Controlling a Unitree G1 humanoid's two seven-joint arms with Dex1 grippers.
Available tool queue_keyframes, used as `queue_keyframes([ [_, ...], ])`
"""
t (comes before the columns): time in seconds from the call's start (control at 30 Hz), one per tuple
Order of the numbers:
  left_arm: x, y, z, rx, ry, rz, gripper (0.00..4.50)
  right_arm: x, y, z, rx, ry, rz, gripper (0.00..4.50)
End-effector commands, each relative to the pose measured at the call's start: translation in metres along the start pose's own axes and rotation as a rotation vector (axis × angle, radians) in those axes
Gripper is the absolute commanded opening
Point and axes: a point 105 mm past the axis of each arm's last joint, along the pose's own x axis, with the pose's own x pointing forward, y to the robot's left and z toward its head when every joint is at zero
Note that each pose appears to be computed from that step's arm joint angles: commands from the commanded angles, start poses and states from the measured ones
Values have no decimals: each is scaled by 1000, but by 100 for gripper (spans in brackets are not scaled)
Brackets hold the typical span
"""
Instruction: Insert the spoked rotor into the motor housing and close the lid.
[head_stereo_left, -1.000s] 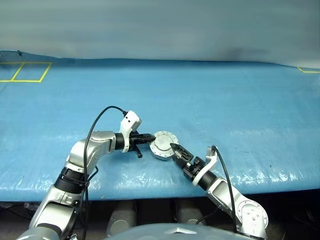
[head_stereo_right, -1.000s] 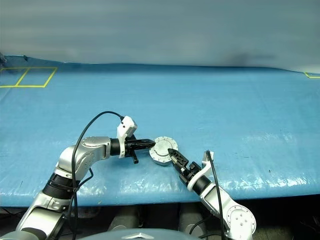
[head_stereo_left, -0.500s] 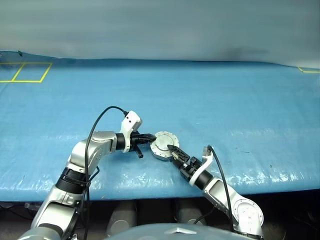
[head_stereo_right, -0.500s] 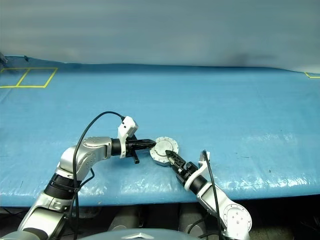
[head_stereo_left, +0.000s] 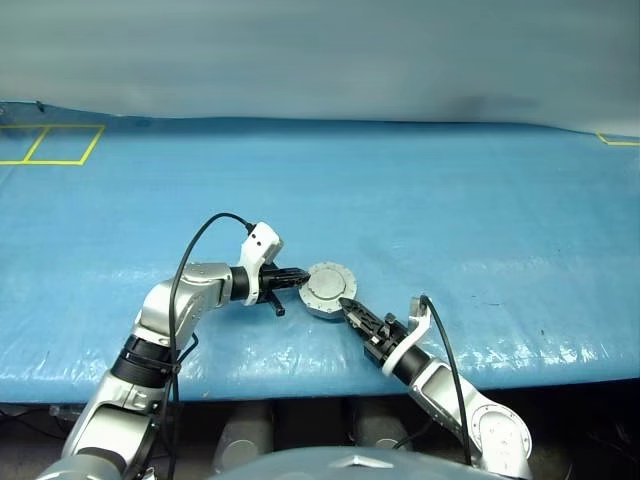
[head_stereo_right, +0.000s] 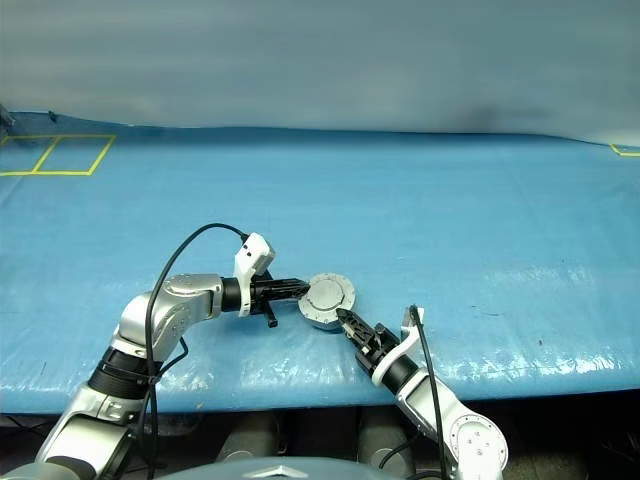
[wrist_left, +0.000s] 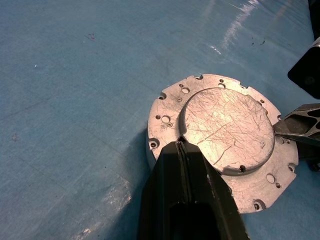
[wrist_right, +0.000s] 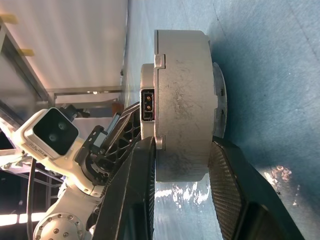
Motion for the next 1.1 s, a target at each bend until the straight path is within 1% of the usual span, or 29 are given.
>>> queue_keyframes([
  [0.03, 5, -8, -4, -9, 14, -37, 0, -1, 1, -2, -19, 8, -1, 116],
  [0.1, 3, -7, 0, -6, -5, -30, 0, -1, 1, -3, -18, 12, 0, 116],
  [0.2, -5, -2, 15, 7, -94, 12, 0, -1, 1, -3, -11, 7, 1, 116],
  [0.27, -16, 3, 27, -43, -197, 66, 0, -2, 1, -2, -1, -11, 5, 116],
  [0.3, -20, 4, 30, -65, -227, 82, 0, -2, 2, -1, 2, -17, 6, 116],
  [0.33, -23, 4, 31, -82, -247, 91, 0, -2, 2, -1, 4, -23, 7, 116],
  [0.4, -35, 3, 29, -189, -331, 128, 0, -2, 7, 2, 9, -46, 29, 116],
  [0.47, -46, 3, 24, -299, -400, 174, 35, 0, 14, 4, 13, -66, 54, 116],
  [0.5, -49, 2, 23, -331, -417, 187, 61, 0, 16, 5, 14, -70, 61, 116],
  [0.63, -64, 4, 13, -532, -564, 256, 192, 10, 35, 8, 1, -66, 131, 116],
  [0.73, -68, 3, 6, -662, -654, 291, 295, 19, 48, 13, -16, -63, 174, 116],
  [0.77, -68, 3, 5, -708, -688, 300, 323, 21, 53, 15, -23, -64, 188, 116],
  [0.8, -69, 2, 3, -755, -723, 299, 365, 24, 57, 18, -30, -68, 202, 116],
  [0.87, -68, -1, 1, -811, -756, 297, 432, 29, 63, 22, -39, -73, 221, 116],
  [0.9, -67, -2, 0, -846, -778, 294, 450, 32, 67, 25, -45, -75, 232, 116],
  [1.0, -63, -9, 1, -980, -857, 225, 450, 39, 77, 30, -67, -76, 260, 116],
  [1.1, -57, -17, 3, -1093, -886, 137, 450, 45, 84, 29, -83, -59, 279, 116],
])
